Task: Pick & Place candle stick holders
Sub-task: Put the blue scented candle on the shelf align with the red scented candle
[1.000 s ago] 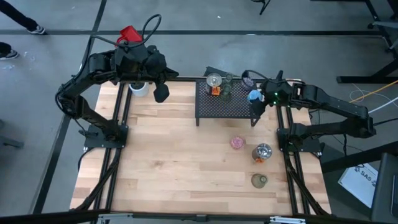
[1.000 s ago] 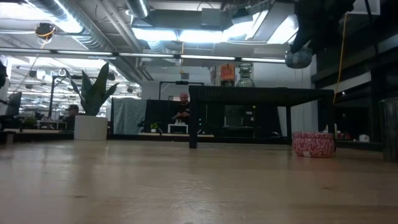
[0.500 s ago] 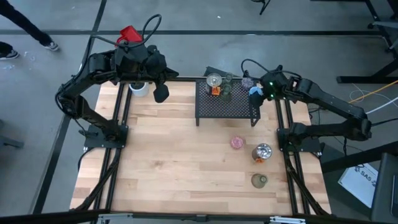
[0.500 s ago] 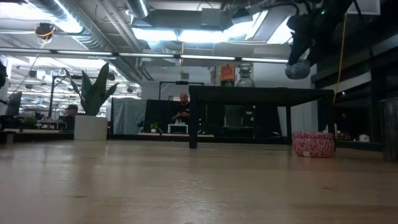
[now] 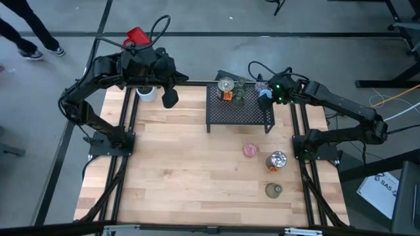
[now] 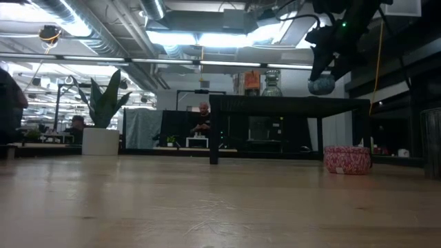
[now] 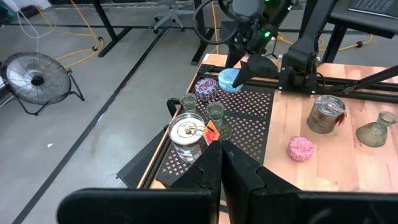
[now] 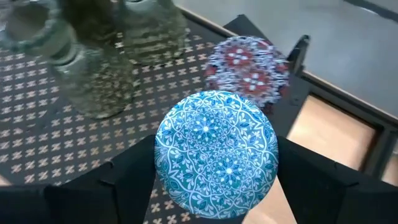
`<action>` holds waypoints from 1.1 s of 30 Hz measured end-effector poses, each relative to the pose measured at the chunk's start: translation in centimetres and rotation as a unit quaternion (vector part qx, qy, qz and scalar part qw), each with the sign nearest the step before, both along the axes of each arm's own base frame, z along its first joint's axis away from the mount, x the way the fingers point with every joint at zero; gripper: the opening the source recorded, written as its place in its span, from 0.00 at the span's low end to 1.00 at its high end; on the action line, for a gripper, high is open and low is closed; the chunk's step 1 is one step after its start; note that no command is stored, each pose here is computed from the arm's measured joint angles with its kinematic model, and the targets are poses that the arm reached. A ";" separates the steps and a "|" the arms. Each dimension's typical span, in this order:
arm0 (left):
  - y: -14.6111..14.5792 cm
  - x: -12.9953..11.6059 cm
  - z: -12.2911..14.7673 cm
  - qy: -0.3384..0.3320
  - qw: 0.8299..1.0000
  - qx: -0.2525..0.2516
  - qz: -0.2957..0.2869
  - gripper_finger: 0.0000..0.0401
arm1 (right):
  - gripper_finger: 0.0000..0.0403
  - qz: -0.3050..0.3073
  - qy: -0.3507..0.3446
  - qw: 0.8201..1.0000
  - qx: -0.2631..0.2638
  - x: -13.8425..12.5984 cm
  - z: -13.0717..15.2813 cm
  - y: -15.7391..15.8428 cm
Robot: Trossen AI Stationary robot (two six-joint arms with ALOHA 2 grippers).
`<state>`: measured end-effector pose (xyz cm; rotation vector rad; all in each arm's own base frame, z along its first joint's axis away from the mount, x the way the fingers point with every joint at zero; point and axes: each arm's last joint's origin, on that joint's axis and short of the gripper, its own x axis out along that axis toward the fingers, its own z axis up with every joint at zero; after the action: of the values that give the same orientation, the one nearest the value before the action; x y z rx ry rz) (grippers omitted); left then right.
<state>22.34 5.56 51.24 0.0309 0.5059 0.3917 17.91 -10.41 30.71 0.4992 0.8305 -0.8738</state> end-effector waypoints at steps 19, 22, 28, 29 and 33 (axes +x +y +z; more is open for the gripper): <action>0.0 0.0 0.0 0.005 1.000 0.011 -0.006 0.00 | 0.73 -0.047 0.004 0.998 -0.052 1.1 -0.3 2.1; 0.0 0.0 0.0 0.005 1.000 0.011 -0.006 0.00 | 0.73 -0.054 0.008 0.997 -0.056 1.2 -1.1 2.5; 0.0 0.0 0.0 0.005 1.000 0.011 -0.006 0.00 | 0.73 -0.055 0.007 0.997 -0.049 1.5 -2.4 3.1; 0.0 0.0 0.0 0.005 1.000 0.011 -0.006 0.00 | 0.73 -0.056 0.004 0.997 -0.055 1.5 -2.5 3.1; 0.0 0.0 0.0 0.005 1.000 0.011 -0.006 0.00 | 0.73 -0.068 -0.003 0.996 -0.063 1.6 -2.5 3.1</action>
<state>22.33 5.57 51.24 0.0563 0.5111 0.3857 19.51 -7.34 28.21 0.4516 0.7372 -1.0439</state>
